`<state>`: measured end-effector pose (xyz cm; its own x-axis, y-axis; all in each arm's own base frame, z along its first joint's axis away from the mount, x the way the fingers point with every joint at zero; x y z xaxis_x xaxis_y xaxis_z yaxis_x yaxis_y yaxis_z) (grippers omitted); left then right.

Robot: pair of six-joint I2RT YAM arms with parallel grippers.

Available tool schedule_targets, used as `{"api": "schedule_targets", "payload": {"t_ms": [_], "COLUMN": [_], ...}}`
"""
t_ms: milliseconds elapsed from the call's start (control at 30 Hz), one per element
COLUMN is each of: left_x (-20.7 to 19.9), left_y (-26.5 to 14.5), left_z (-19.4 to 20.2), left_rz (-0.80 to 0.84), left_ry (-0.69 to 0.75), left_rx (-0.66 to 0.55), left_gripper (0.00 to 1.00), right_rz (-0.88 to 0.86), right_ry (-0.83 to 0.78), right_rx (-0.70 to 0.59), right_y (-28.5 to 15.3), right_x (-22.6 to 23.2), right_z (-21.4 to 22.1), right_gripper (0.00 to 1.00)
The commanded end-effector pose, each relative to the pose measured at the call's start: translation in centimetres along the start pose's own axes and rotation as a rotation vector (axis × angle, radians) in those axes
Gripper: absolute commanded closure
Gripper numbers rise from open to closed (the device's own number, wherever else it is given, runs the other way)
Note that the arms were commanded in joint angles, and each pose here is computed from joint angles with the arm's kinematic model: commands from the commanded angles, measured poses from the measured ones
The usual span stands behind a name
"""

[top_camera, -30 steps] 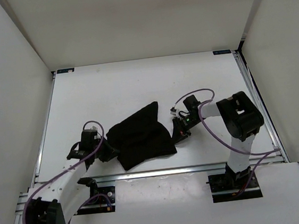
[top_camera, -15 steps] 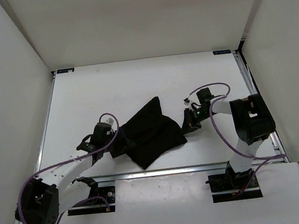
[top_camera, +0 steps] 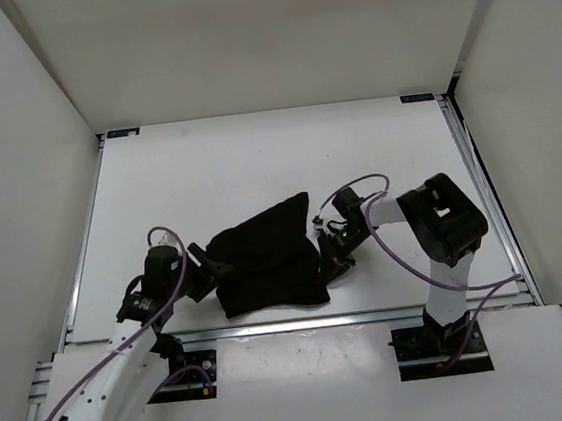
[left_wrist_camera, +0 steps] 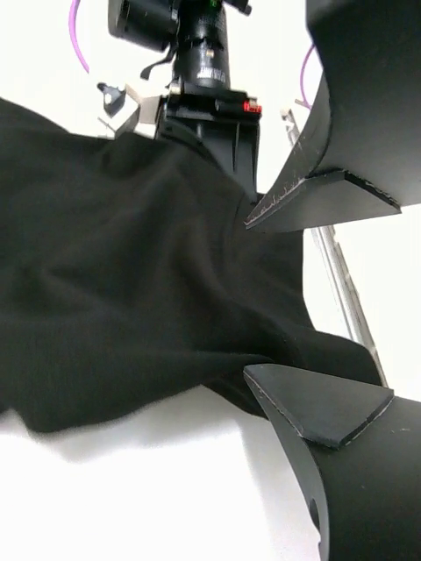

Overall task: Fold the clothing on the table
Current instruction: Flatten the skirt out

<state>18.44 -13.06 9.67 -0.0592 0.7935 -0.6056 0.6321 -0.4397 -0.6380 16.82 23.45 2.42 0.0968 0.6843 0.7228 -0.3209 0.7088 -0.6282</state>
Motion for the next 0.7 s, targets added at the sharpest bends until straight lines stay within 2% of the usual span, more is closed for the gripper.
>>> {"api": "schedule_targets", "payload": {"t_ms": [0, 233, 500, 600, 667], "left_x": [2.5, 6.1, 5.5, 5.5, 5.0], "left_y": [-0.5, -0.8, -0.9, -0.2, 0.2], "left_z": [2.3, 5.2, 7.1, 8.2, 8.3], "left_rz": [-0.085, -0.222, -0.135, -0.101, -0.063], "left_ry": [-0.043, -0.037, -0.114, -0.153, -0.164], "left_rx": [0.059, 0.128, 0.161, 0.175, 0.179], "left_gripper": [0.29, 0.28, 0.32, 0.38, 0.49], "right_rz": [-0.043, -0.057, -0.034, -0.033, -0.024], "right_ry": [0.019, 0.033, 0.038, 0.049, 0.051], "right_rx": [0.027, 0.021, 0.019, 0.029, 0.037], "right_y": [0.0, -0.4, -0.3, -0.4, -0.2], "right_x": [1.1, 1.1, 0.8, 0.6, 0.6], "right_z": [-0.3, -0.8, -0.8, -0.6, -0.5], "right_gripper": [1.0, 1.0, 1.0, 1.0, 1.0]}}
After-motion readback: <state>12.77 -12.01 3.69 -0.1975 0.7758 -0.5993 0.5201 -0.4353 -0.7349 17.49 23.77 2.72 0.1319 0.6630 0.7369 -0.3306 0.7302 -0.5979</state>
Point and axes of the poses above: each gripper's point midway between its finger pads, its own y axis out along the fingers, its own x axis along the line the jaws close on, z = x × y, the point moved 2 cm from there along -y, back along the fingers, and after that the axes turned 14 degrees about y, right-handed, at the moved point
